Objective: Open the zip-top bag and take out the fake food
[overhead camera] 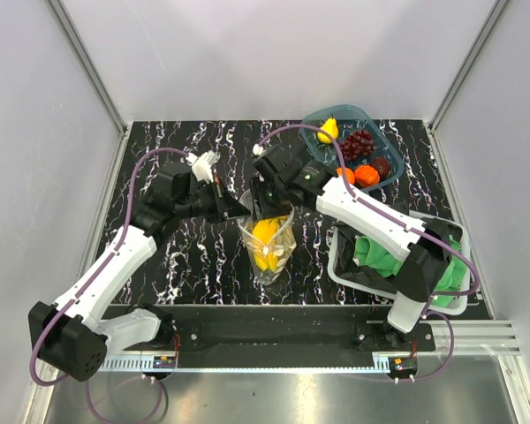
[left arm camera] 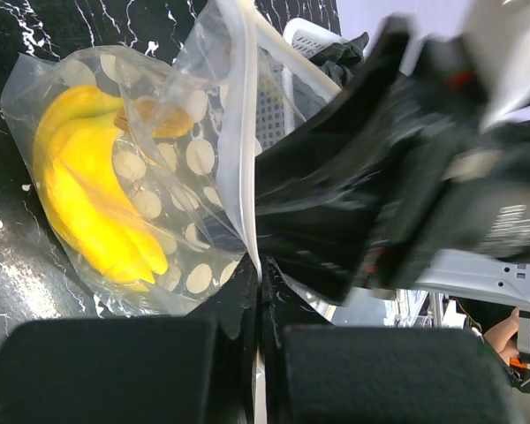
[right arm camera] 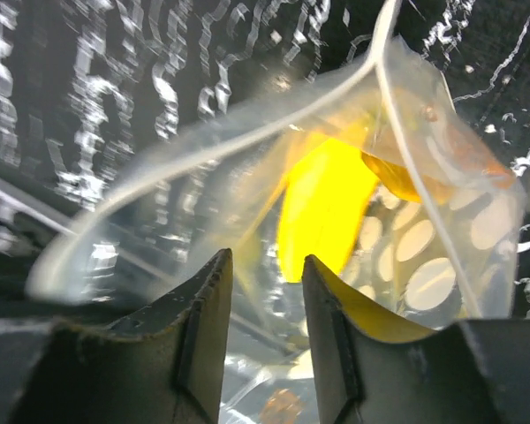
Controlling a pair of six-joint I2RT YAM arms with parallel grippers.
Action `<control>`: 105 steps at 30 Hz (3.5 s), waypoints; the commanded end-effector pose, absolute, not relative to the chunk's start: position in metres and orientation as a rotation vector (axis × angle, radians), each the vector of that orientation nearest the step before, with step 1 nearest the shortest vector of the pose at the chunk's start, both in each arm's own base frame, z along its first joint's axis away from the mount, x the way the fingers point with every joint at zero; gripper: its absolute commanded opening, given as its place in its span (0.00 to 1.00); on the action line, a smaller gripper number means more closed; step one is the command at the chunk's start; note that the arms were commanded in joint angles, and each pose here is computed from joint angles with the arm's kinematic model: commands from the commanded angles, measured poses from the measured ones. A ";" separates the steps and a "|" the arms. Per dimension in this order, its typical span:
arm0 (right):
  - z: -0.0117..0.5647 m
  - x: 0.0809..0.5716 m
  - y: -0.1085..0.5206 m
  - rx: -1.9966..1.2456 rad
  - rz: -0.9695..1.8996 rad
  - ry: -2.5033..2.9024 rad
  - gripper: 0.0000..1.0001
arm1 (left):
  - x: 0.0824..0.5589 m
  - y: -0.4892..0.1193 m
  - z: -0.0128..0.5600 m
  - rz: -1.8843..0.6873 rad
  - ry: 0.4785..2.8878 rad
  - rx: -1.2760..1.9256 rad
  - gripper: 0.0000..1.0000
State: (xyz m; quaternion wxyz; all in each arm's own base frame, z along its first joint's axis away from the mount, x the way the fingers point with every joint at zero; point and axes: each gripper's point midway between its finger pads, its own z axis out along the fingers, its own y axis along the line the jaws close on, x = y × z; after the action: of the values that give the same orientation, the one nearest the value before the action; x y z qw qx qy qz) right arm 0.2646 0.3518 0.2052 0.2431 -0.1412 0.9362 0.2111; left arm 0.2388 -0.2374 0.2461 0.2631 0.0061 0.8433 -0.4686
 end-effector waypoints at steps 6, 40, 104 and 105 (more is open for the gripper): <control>0.195 0.285 0.330 -0.729 0.374 2.336 0.61 | 0.249 -0.243 0.256 -1.276 2.224 0.057 0.00; 0.094 0.331 0.310 -1.031 0.114 2.274 0.88 | 0.262 -0.243 0.218 -1.168 2.341 0.109 0.00; 0.192 0.292 0.300 -0.587 0.548 2.366 0.00 | 0.214 -0.204 0.196 -1.166 2.379 -0.033 0.75; 0.192 0.292 0.300 -0.587 0.545 2.367 0.00 | 0.214 -0.204 0.194 -1.180 2.387 -0.054 0.73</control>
State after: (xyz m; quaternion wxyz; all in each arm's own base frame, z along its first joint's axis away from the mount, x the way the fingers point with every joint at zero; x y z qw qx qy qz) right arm 0.2884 0.2875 0.1534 0.2779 -0.2281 0.9170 0.1726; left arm 0.2059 -0.1978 0.1817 0.2239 -0.0130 0.8915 -0.3936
